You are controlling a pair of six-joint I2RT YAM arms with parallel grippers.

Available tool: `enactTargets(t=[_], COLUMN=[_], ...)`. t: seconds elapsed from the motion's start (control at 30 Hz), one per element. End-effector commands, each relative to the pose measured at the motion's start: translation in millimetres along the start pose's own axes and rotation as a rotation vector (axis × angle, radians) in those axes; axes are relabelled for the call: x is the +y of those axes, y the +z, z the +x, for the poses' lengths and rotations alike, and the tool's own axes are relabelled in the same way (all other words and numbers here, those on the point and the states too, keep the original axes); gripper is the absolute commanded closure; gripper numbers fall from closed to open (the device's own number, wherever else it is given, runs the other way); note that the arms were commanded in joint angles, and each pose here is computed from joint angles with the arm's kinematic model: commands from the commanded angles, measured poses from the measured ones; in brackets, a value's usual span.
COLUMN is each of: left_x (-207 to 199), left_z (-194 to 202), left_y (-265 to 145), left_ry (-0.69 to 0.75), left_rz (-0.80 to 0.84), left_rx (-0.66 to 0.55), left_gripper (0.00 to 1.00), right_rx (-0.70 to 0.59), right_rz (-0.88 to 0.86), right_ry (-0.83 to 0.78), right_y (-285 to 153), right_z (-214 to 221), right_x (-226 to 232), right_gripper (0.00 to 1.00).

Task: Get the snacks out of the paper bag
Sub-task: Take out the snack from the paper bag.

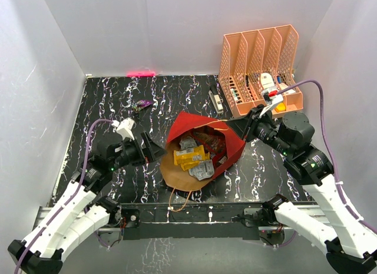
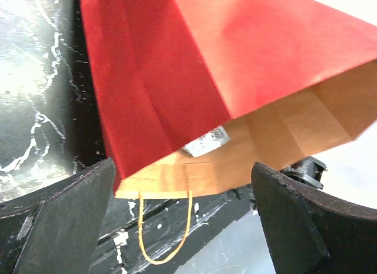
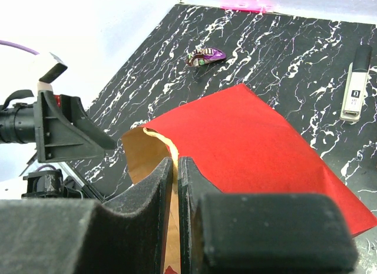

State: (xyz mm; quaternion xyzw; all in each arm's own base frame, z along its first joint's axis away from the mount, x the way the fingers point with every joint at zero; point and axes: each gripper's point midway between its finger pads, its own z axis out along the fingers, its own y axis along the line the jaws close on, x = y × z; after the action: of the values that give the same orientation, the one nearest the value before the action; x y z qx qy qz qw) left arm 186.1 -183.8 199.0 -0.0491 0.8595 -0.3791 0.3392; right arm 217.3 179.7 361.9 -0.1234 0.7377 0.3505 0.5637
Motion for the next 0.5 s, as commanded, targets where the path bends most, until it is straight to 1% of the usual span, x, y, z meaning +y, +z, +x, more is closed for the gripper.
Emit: enactTargets(t=[0.0,0.13,0.27,0.37,0.47], left_x=[-28.6,-38.4,-52.4,-63.3,-77.4], left_z=[-3.7,3.0,19.2,37.2,62.1], left_y=[-10.2,-5.3,8.2,19.2,31.3], left_ry=[-0.03,-0.023,0.002,0.096,0.258], left_rz=[0.102,0.142,0.194,0.179,0.123], left_rx=[-0.037,-0.012,0.015,0.028,0.05], left_gripper=[0.02,0.05,0.09,0.09,0.1], right_rx=[-0.086,-0.082,-0.08,-0.083,-0.083], right_rz=[-0.024,-0.027,-0.026,-0.027,-0.025], right_ry=[-0.021,-0.016,-0.019,-0.021,-0.02], right_y=[-4.1,-3.9,-2.7,-2.3,-2.0], right_z=[-18.4,-17.6,-20.2,-22.6,-23.1], right_x=[6.5,7.2,7.7,8.5,8.3], right_gripper=[0.88,0.88,0.88,0.88,0.88])
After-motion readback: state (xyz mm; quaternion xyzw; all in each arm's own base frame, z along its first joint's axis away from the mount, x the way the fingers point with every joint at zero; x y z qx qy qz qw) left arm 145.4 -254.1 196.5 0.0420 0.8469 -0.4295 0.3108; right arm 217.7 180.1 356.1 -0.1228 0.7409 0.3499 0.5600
